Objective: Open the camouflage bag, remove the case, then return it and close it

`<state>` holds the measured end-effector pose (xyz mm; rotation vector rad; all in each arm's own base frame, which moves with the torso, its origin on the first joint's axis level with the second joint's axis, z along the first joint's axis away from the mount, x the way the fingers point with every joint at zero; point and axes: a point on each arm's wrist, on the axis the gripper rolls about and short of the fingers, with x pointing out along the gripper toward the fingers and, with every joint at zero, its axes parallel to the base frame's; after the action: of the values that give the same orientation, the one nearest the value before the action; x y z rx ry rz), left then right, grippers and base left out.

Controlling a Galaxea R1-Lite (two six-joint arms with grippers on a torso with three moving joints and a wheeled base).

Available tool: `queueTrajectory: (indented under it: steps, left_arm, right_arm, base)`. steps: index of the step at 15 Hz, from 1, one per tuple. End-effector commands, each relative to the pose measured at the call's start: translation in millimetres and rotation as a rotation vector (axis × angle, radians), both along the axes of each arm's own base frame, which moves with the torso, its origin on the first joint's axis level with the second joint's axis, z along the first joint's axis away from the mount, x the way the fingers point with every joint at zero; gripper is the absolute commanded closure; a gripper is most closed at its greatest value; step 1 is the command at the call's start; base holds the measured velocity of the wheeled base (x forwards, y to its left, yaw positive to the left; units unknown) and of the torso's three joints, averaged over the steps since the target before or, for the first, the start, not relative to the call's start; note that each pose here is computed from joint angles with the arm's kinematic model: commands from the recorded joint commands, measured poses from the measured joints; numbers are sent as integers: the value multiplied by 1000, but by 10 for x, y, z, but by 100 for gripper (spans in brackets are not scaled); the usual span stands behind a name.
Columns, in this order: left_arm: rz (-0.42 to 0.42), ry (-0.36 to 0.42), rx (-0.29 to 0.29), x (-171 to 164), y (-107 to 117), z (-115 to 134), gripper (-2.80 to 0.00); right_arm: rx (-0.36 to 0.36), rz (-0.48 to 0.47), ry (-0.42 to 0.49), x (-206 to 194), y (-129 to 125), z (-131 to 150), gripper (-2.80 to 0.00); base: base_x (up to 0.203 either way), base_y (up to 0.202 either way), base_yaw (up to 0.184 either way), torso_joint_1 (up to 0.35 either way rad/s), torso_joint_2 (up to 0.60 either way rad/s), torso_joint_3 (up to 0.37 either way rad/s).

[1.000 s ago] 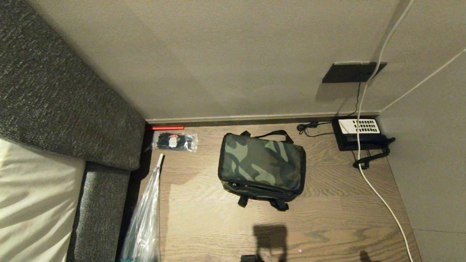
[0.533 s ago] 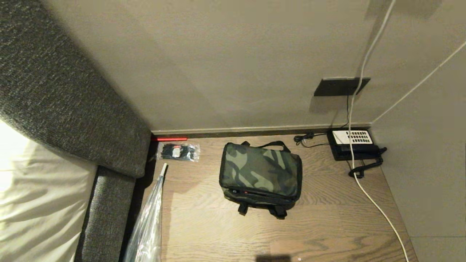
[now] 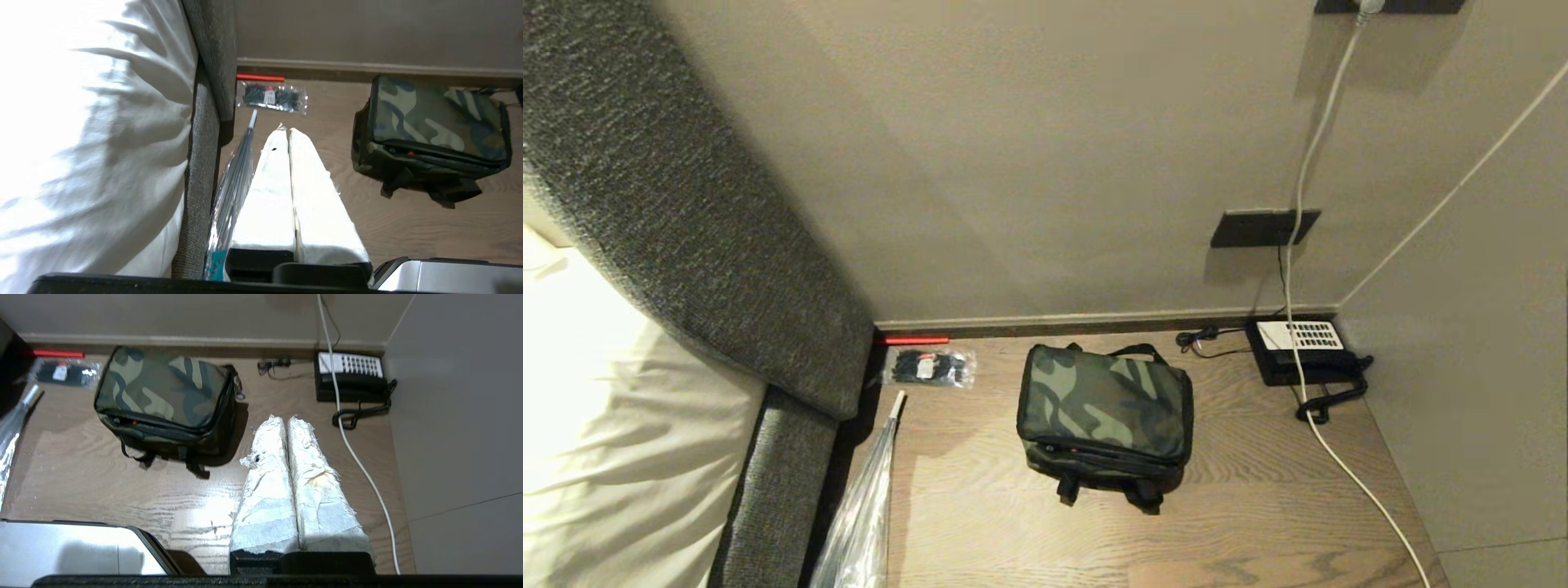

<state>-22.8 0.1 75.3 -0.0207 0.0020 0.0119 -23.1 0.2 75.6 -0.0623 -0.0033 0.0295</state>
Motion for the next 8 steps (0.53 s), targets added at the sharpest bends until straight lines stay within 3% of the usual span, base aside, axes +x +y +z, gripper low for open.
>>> queueTrajectory:
  steps: [1, 8]
  left_arm:
    - [0, 1, -1, 1, 0, -9, 0]
    - [2, 1, -1, 1, 0, -9, 0]
  right_arm:
    - [-1, 1, 0, 0, 0, 1, 0]
    - [-1, 1, 1, 1, 0, -3, 0]
  base:
    - [0, 0, 0, 2, -3, 200]
    - [0, 0, 0, 3, 3, 203]
